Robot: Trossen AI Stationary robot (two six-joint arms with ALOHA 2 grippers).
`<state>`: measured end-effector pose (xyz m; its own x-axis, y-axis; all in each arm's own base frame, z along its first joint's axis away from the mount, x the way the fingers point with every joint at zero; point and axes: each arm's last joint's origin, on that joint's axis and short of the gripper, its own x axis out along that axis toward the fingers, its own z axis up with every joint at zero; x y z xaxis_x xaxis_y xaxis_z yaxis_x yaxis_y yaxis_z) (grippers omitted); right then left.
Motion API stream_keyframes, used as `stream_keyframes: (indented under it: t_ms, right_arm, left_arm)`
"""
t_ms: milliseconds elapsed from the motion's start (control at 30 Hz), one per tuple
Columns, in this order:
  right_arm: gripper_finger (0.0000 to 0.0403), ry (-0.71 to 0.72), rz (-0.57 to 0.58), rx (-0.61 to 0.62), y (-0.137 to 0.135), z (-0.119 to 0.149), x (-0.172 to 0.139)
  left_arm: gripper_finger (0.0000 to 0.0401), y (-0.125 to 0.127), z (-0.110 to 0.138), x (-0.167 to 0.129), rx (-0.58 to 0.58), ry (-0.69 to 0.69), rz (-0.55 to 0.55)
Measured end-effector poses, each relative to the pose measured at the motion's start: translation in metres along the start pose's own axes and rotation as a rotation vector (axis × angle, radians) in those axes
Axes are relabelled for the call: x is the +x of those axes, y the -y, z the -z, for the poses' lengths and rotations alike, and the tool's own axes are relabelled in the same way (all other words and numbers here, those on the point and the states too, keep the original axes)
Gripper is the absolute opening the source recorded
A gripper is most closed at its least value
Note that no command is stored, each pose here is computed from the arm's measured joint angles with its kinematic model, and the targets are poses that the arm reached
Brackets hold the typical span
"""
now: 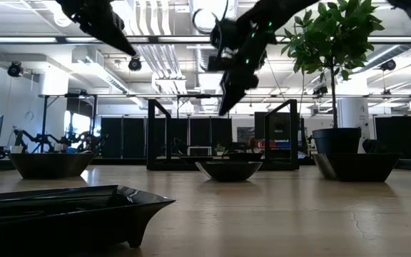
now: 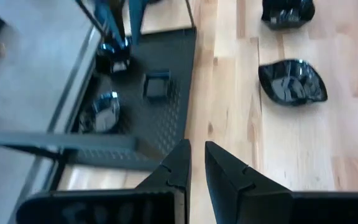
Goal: Pick & Place Mini shaped plates
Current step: Stack the black distorted square plate on top of the black distorted square plate on the shelf
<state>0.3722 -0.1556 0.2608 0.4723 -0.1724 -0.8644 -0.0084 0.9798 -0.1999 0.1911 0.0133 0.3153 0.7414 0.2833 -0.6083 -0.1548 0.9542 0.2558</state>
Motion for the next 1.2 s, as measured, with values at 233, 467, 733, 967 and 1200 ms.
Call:
stream_keyframes:
  t_ms: [233, 467, 733, 967, 1200]
  right_arm:
    - [0.0069, 0.049, -0.011, -0.031, -0.021, -0.005, -0.042]
    - [0.007, 0.078, -0.03, -0.08, -0.042, -0.007, -0.076]
    - [0.007, 0.103, -0.047, -0.094, -0.059, -0.005, -0.102]
    - [0.0066, 0.108, -0.05, -0.092, -0.061, -0.004, -0.108]
    - [0.0067, 0.107, -0.049, -0.102, -0.061, -0.004, -0.108]
  left_arm:
    - [0.0041, 0.002, 0.013, 0.001, -0.052, -0.117, 0.017]
    - [0.0042, 0.007, 0.027, 0.009, -0.013, -0.188, 0.052]
    - [0.0042, 0.016, 0.056, 0.03, 0.013, -0.309, 0.066]
    - [0.0042, 0.026, 0.072, 0.052, -0.038, -0.427, 0.125]
    - [0.0042, 0.035, 0.084, 0.076, -0.026, -0.567, 0.149]
